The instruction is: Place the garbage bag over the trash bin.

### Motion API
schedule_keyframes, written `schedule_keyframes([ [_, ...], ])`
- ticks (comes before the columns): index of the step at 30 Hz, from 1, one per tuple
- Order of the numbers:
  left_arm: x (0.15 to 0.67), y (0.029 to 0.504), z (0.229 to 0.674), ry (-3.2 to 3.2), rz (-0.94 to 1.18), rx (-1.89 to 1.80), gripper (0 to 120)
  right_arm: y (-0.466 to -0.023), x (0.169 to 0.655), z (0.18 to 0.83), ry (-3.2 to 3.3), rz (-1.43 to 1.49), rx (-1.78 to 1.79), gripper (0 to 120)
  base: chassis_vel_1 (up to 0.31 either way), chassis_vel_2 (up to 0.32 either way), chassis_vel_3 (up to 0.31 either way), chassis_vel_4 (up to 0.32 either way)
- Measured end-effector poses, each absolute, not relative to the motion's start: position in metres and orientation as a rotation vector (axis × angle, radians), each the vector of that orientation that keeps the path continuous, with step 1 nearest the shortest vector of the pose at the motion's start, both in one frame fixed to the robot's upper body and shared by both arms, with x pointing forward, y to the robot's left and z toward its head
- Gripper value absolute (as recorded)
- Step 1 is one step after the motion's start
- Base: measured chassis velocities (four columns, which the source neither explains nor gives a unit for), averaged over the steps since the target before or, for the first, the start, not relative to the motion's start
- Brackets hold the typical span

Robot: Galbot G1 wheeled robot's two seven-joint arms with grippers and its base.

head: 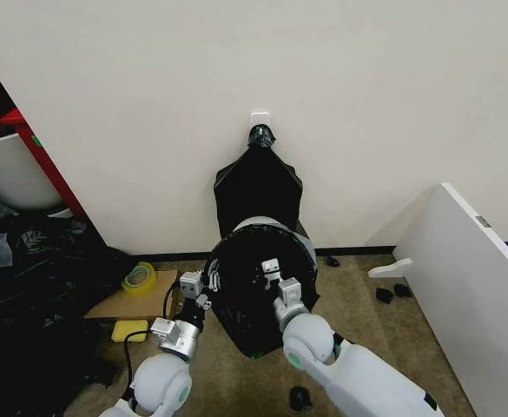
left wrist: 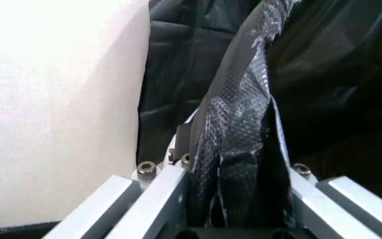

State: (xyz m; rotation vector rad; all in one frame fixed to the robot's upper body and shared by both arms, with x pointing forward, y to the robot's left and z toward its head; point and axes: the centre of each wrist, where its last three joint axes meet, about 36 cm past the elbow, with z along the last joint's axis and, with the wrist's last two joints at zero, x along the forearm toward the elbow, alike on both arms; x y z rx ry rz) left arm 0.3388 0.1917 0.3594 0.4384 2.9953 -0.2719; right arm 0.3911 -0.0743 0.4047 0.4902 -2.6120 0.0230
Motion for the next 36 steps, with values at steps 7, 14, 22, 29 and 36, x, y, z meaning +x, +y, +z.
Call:
schedule_keyframes([
  [7, 0.332, 0.188, 0.363, 2.991, -0.289, 0.454, 1, -0.074, 0.411, 0.393, -2.546, 0.173, 0.382, 0, 0.000, 0.000, 0.000, 0.000],
  [14, 0.324, 0.186, 0.365, 2.995, -0.293, 0.468, 1, -0.080, 0.427, 0.376, -2.656, 0.331, 0.311, 0, 0.000, 0.000, 0.000, 0.000],
  [22, 0.328, 0.188, 0.365, 3.009, -0.293, 0.425, 1, -0.086, 0.411, 0.368, -2.882, 0.241, 0.462, 5, 0.000, 0.000, 0.000, 0.000],
  [29, 0.343, 0.197, 0.364, 3.080, -0.313, 0.310, 1, -0.105, 0.387, 0.354, -3.148, 0.153, 0.903, 30, 0.000, 0.000, 0.000, 0.000],
  [36, 0.346, 0.206, 0.355, 3.141, -0.309, 0.272, 1, -0.114, 0.358, 0.381, -3.249, -0.003, 1.369, 58, 0.000, 0.000, 0.000, 0.000],
])
